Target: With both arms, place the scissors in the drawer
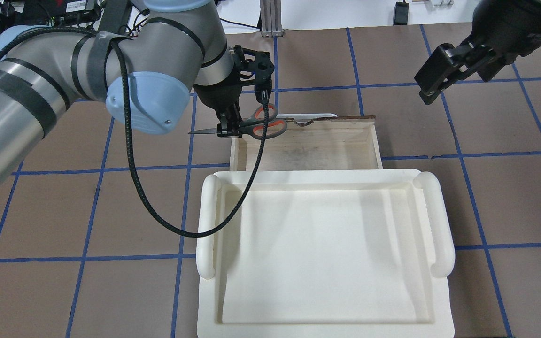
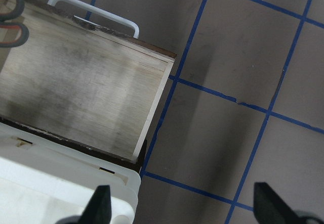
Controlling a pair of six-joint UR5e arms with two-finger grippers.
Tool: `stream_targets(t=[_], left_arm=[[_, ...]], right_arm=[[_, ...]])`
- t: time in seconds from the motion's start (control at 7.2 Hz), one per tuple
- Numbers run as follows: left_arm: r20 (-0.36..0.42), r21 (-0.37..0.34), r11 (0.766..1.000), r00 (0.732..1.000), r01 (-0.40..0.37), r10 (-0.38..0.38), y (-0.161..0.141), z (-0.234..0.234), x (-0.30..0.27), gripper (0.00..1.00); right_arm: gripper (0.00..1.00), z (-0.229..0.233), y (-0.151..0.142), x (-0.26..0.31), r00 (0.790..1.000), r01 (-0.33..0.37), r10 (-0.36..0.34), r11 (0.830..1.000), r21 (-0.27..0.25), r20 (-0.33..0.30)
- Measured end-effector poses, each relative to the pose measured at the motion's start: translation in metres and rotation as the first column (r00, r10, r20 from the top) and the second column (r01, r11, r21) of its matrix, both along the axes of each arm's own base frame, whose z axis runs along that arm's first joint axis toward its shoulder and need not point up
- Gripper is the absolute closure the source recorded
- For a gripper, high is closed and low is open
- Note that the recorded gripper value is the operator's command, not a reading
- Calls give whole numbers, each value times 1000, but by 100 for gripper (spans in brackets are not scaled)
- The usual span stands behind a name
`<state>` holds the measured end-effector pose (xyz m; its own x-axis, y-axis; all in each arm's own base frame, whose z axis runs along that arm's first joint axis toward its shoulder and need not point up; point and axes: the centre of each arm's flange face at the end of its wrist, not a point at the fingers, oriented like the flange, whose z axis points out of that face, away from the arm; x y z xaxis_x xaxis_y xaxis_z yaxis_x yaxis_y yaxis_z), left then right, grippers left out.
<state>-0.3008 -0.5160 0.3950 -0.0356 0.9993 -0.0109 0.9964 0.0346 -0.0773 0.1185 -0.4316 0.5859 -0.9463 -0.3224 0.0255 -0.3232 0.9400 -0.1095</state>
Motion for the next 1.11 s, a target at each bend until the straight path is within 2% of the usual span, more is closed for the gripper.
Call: stream_targets(t=[0.56,1.11], left_arm=[[1,12,999,999,-42,42,16,-36,-69,100],[22,48,998,999,-27,26,34,-63,-103,100]], right_arm=[[0,4,-2,0,999,36,-36,999,-27,4],[0,3,-2,0,999,44,-44,999,-28,7]])
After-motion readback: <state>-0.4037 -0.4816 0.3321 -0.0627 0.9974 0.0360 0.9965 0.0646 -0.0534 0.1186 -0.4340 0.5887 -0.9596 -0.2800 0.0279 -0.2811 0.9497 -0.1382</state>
